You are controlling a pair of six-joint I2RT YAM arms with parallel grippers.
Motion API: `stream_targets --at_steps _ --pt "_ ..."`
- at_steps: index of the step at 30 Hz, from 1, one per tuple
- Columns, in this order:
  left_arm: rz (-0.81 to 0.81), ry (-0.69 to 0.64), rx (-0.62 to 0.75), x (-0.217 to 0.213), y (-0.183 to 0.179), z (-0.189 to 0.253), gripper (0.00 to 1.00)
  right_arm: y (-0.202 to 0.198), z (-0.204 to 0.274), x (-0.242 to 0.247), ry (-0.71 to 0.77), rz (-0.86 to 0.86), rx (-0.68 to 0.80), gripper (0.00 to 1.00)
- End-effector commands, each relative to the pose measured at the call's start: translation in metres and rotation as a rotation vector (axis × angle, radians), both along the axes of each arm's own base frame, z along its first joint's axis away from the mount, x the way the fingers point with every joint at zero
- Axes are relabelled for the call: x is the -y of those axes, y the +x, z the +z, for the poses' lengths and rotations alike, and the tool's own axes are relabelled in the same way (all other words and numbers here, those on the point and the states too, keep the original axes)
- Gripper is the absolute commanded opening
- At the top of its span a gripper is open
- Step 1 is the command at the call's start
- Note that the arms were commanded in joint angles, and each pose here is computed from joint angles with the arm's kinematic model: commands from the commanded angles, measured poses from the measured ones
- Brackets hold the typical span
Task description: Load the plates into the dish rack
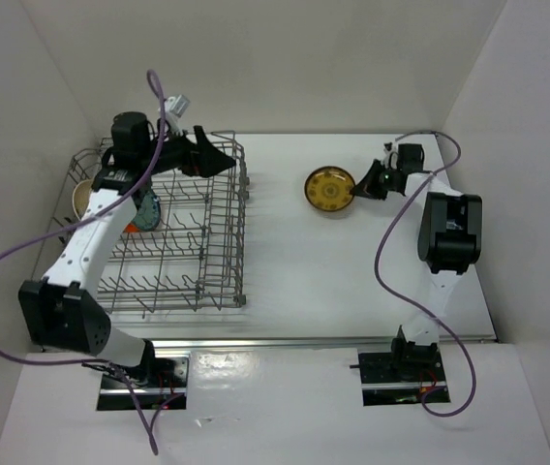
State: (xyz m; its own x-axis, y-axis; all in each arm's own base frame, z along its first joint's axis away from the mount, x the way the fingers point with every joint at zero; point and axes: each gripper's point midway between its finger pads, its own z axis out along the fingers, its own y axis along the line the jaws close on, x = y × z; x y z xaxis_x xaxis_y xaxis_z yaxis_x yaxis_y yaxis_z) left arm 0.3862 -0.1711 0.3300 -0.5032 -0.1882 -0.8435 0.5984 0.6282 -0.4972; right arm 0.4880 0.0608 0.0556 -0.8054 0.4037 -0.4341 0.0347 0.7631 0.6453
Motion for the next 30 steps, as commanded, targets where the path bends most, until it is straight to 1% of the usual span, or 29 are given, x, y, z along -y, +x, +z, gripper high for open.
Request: stream_targets --at_steps 1,2,4,5,8,10,11,12,13,14,16,17,19,20,22,23,25,26,28,29,30 --pt "-0.142 -0.059 0.059 0.038 0.015 0.025 0.94 0.02 0.145 -0.04 -0.071 0.13 0.358 0.0" --pt "-0.16 -0.06 0.055 0.047 0.019 0.024 0.94 0.022 0.172 -0.046 -0.073 0.139 0.404 0.0" --pt "-0.167 -0.048 0.059 0.062 0.028 0.021 0.94 0.019 0.199 -0.052 -0.076 0.161 0.465 0.0" --pt "-0.186 -0.04 0.066 0.075 0.034 0.019 0.94 0.012 0.217 -0.059 -0.067 0.182 0.497 0.0" --pt "-0.21 -0.021 0.061 0.095 0.049 0.011 0.94 -0.005 0.251 -0.077 -0.051 0.228 0.57 0.0" --pt "-0.206 -0.015 0.049 0.101 0.056 0.007 0.91 -0.013 0.263 -0.086 -0.047 0.245 0.597 0.0" --pt "-0.178 0.0 0.051 0.1 0.063 0.005 0.91 -0.02 0.272 -0.095 -0.048 0.269 0.623 0.0" --pt "-0.176 0.005 0.042 0.104 0.064 0.0 0.9 -0.025 0.274 -0.1 -0.045 0.28 0.62 0.0" --pt "-0.176 0.008 0.031 0.105 0.066 -0.004 0.87 -0.028 0.278 -0.104 -0.048 0.294 0.635 0.0" --pt "-0.176 0.006 0.039 0.105 0.067 -0.002 0.87 -0.035 0.283 -0.116 -0.04 0.318 0.645 0.0" --pt "-0.172 -0.01 0.041 0.106 0.068 0.001 0.83 -0.043 0.288 -0.125 -0.039 0.333 0.658 0.0" --pt "-0.181 -0.012 0.041 0.106 0.067 0.002 0.8 -0.046 0.284 -0.133 -0.037 0.344 0.65 0.0" --pt "-0.191 -0.012 0.041 0.111 0.064 0.002 0.77 -0.052 0.284 -0.139 -0.032 0.359 0.65 0.0" --pt "-0.181 -0.012 0.052 0.11 0.063 0.007 0.67 -0.055 0.282 -0.143 -0.029 0.37 0.641 0.0" --pt "-0.181 -0.002 0.062 0.113 0.063 0.006 0.51 -0.053 0.278 -0.144 -0.029 0.371 0.632 0.0" --pt "-0.156 0.014 0.053 0.11 0.065 0.004 0.29 -0.051 0.273 -0.147 -0.034 0.37 0.623 0.0" --pt "-0.127 0.038 0.034 0.105 0.068 -0.003 0.08 -0.051 0.267 -0.145 -0.042 0.36 0.604 0.0" --pt "-0.104 0.052 0.039 0.103 0.071 -0.002 0.0 -0.049 0.267 -0.144 -0.05 0.349 0.603 0.0" --pt "-0.098 0.065 0.032 0.1 0.068 -0.002 0.0 -0.05 0.265 -0.143 -0.051 0.349 0.594 0.01" --pt "-0.082 0.076 0.04 0.098 0.071 -0.003 0.0 -0.05 0.263 -0.142 -0.057 0.342 0.585 0.15" --pt "-0.073 0.076 0.052 0.095 0.067 0.006 0.0 -0.05 0.263 -0.14 -0.063 0.334 0.575 0.24"
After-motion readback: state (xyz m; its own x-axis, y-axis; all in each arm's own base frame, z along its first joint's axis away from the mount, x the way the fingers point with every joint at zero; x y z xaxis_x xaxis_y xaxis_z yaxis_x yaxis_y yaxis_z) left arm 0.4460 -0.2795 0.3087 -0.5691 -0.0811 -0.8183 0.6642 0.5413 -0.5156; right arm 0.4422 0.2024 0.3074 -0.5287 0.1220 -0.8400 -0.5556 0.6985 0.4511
